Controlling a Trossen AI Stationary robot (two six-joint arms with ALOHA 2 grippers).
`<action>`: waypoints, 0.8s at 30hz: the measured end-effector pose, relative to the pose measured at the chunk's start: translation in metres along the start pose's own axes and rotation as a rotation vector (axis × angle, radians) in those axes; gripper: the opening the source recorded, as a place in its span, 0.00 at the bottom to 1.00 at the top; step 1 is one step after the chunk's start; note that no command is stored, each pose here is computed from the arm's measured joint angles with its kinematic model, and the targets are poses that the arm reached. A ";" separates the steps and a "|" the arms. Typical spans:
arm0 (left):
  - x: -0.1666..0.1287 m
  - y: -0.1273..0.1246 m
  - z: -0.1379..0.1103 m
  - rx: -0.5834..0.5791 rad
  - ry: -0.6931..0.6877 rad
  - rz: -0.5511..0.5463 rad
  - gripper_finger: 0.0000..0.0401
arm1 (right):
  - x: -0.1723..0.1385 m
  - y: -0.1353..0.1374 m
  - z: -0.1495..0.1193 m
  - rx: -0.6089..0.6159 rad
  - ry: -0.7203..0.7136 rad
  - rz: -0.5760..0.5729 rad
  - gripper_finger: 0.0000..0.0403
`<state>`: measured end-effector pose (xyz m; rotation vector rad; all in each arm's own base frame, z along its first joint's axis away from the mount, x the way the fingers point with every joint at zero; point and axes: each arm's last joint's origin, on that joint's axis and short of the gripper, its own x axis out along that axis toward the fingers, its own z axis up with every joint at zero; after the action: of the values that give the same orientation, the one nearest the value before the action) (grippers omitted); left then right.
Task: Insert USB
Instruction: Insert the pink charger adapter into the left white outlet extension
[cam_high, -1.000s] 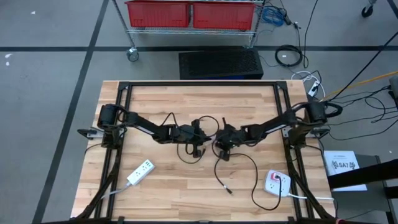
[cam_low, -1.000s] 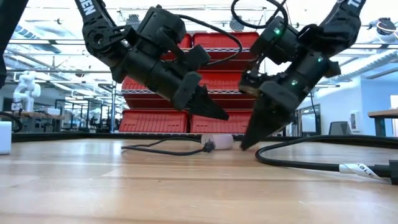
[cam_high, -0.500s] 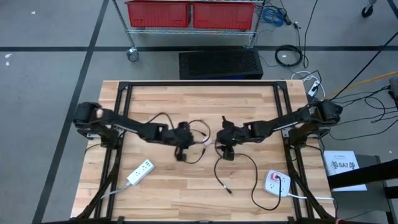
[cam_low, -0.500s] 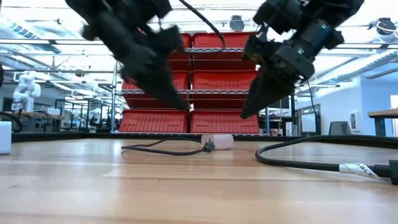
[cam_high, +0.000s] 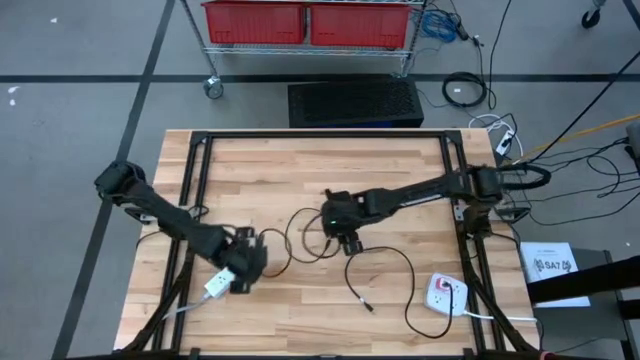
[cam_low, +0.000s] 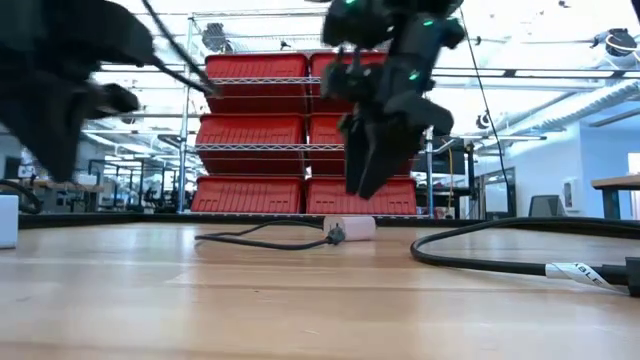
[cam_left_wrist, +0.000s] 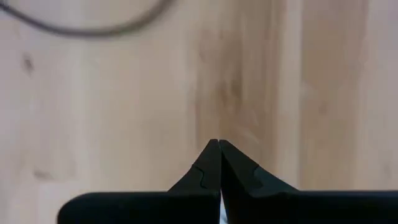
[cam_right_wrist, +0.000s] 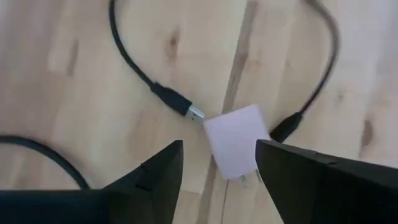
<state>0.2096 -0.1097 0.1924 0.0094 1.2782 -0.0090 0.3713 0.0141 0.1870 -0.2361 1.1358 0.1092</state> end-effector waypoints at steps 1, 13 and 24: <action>-0.002 -0.004 -0.003 -0.004 0.014 0.001 0.00 | 0.005 -0.002 0.004 -0.020 0.034 0.007 0.48; -0.030 -0.028 -0.032 -0.103 0.202 -0.043 0.00 | 0.040 -0.012 0.045 -0.189 0.268 0.065 0.48; -0.034 -0.037 -0.046 -0.124 0.281 -0.054 0.00 | 0.047 -0.014 0.045 -0.171 0.382 -0.012 0.68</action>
<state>0.1555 -0.1461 0.2112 -0.1346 1.5582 0.0262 0.4341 0.0101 0.1640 -0.4285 1.5066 0.1556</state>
